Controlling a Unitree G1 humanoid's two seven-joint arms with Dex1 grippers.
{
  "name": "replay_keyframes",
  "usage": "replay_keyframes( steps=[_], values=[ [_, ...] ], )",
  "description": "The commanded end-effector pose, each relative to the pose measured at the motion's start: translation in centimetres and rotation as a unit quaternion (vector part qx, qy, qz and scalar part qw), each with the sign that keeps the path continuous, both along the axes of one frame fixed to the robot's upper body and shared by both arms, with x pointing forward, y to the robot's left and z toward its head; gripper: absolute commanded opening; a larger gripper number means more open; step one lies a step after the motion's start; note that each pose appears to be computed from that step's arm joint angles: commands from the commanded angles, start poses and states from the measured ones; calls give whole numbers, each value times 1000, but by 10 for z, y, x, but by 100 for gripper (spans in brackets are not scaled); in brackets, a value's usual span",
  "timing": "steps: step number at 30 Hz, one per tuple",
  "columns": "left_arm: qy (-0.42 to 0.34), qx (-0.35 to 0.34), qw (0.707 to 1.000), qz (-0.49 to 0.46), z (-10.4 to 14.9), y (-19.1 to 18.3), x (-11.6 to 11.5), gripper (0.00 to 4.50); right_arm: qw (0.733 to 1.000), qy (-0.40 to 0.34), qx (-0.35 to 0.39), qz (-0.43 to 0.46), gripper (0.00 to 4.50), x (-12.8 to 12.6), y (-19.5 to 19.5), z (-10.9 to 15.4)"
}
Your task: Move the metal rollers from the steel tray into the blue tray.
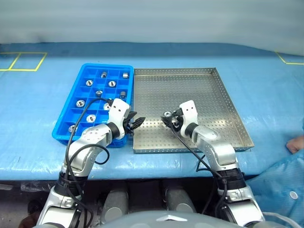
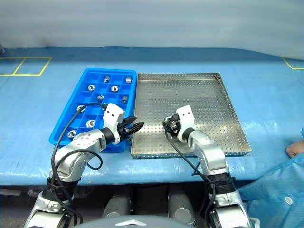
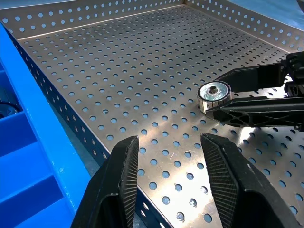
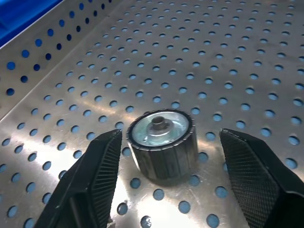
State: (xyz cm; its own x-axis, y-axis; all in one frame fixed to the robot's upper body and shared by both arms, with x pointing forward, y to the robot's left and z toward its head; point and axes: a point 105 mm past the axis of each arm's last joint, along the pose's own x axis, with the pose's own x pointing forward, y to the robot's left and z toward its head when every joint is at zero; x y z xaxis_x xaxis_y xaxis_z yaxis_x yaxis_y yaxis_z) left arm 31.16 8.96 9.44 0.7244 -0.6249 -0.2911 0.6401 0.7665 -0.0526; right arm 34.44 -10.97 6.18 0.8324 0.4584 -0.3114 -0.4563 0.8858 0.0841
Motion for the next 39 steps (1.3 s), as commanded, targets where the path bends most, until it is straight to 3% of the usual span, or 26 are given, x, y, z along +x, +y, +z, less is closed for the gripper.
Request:
replay_keyframes(
  steps=[1,3,12,18,22,28,34,39],
  values=[
    [-20,6,1000,8,8,5,2,222,999,-30,14,-6,227,4,-1,17],
    [-20,6,1000,9,7,6,2,222,999,-31,14,-5,170,3,-1,17],
    [-22,4,1000,11,8,6,2,222,999,-47,1,6,168,1,3,24],
    [-41,-17,998,40,32,35,-6,222,987,-122,64,81,168,-10,39,74],
    [0,38,997,73,30,74,-21,222,972,-147,85,161,168,-23,76,97],
    [3,65,991,121,42,105,-34,222,964,-131,74,220,168,-16,114,95],
    [11,65,988,141,37,106,-43,222,962,-111,56,243,168,-1,142,84],
    [14,65,986,151,33,105,-47,222,955,-99,58,273,168,-8,154,80]
  ],
)
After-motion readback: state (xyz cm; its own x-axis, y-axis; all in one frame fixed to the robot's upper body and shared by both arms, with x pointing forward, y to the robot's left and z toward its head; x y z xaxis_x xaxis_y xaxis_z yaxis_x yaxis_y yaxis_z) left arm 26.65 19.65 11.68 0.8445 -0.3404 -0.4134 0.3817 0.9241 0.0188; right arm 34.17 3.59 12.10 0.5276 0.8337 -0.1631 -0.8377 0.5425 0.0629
